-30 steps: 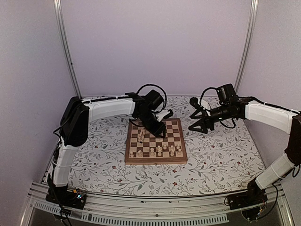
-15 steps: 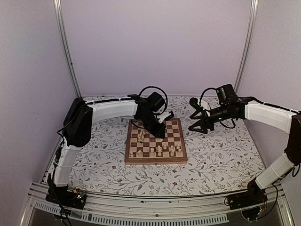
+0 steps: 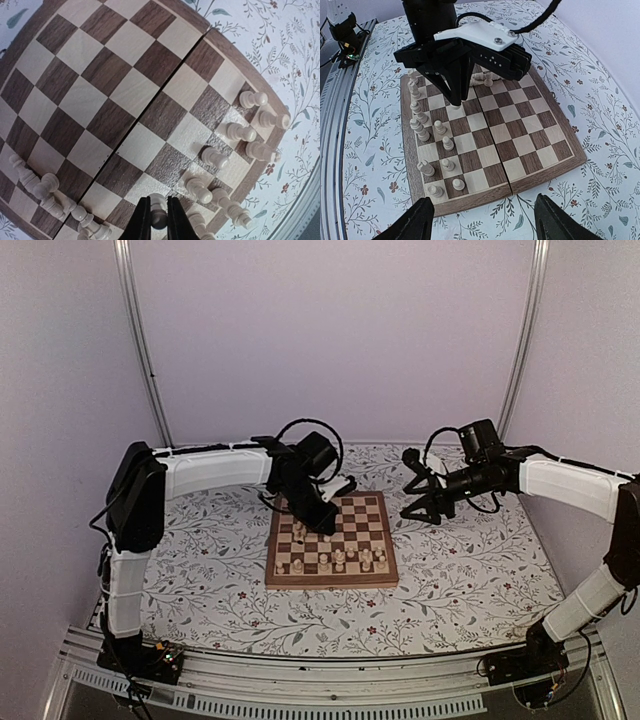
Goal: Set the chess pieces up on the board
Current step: Place the chess piece on the chessboard.
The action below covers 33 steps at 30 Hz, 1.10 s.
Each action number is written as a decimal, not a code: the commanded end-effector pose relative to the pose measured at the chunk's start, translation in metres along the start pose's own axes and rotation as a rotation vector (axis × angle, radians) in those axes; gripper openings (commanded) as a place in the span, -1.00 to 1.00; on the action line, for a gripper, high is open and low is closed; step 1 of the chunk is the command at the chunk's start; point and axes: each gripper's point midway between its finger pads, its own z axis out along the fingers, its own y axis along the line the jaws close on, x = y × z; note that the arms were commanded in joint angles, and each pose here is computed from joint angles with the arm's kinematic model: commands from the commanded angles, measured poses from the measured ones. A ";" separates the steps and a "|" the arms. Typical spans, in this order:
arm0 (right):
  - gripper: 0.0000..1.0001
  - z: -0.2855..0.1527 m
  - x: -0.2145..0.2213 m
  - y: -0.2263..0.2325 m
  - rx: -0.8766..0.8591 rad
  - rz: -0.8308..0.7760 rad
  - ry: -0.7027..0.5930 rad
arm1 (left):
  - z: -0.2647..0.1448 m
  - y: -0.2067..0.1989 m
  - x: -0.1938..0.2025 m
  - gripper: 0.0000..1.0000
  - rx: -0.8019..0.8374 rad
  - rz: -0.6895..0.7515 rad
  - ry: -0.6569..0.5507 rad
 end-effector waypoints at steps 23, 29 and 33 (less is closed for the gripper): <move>0.43 0.007 0.010 0.001 -0.027 0.024 0.023 | 0.008 -0.025 0.029 -0.63 0.082 0.004 0.054; 0.43 0.006 0.010 0.001 -0.026 0.023 0.024 | 0.003 -0.027 0.025 -0.37 0.081 0.007 0.042; 0.43 0.007 0.010 0.001 -0.027 0.022 0.024 | -0.010 -0.023 0.015 -0.33 0.048 0.014 0.020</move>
